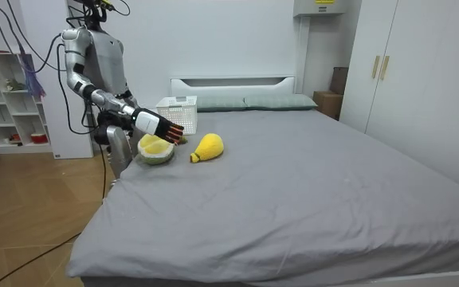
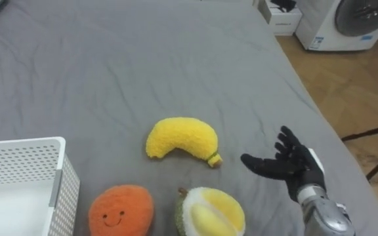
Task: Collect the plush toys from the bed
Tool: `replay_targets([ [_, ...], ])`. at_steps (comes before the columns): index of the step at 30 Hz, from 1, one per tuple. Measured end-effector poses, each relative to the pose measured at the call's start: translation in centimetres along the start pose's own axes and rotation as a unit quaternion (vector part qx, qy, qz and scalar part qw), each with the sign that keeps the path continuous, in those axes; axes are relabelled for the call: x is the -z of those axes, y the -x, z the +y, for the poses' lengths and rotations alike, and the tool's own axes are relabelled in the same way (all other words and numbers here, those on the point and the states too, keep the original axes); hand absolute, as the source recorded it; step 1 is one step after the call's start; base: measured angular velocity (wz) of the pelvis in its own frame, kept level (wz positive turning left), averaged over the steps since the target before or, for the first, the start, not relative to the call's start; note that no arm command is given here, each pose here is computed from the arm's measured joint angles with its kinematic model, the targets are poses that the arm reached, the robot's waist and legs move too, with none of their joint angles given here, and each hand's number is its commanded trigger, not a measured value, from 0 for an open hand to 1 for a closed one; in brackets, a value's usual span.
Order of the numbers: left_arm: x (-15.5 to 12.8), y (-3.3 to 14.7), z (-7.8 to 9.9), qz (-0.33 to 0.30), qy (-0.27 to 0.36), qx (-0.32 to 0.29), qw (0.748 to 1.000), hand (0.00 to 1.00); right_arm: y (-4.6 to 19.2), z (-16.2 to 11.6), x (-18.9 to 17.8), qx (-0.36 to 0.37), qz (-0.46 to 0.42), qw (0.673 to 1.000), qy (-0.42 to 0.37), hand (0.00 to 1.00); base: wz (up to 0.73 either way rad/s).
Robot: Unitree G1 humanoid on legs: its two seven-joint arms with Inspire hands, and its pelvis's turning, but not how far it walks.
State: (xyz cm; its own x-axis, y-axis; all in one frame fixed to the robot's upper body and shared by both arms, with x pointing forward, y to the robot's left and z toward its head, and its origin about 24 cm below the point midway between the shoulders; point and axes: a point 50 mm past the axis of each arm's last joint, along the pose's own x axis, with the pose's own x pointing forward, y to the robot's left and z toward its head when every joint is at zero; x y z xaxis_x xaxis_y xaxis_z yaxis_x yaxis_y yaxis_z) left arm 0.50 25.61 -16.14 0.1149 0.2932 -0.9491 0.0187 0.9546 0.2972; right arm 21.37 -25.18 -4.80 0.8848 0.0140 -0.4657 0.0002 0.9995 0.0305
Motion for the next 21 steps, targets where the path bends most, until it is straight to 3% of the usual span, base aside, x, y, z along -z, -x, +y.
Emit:
replay_targets([
  [7, -0.3, 0.0, -0.3, -0.005, -0.011, 0.007, 1.000, 0.00, 0.0, 1.4, 2.1, -0.072, 0.063, 0.993, 0.068, 0.00, 0.02],
  [16, -1.2, -0.1, -0.1, -0.018, -0.017, 0.004, 1.000, 0.00, 0.6, 2.2, 5.6, -0.107, 0.175, 0.956, 0.211, 0.00, 0.01],
  [21, -1.5, 0.0, 0.1, -0.023, -0.018, 0.001, 1.000, 0.00, 0.7, 2.3, 6.2, -0.111, 0.191, 0.947, 0.233, 0.00, 0.03],
])
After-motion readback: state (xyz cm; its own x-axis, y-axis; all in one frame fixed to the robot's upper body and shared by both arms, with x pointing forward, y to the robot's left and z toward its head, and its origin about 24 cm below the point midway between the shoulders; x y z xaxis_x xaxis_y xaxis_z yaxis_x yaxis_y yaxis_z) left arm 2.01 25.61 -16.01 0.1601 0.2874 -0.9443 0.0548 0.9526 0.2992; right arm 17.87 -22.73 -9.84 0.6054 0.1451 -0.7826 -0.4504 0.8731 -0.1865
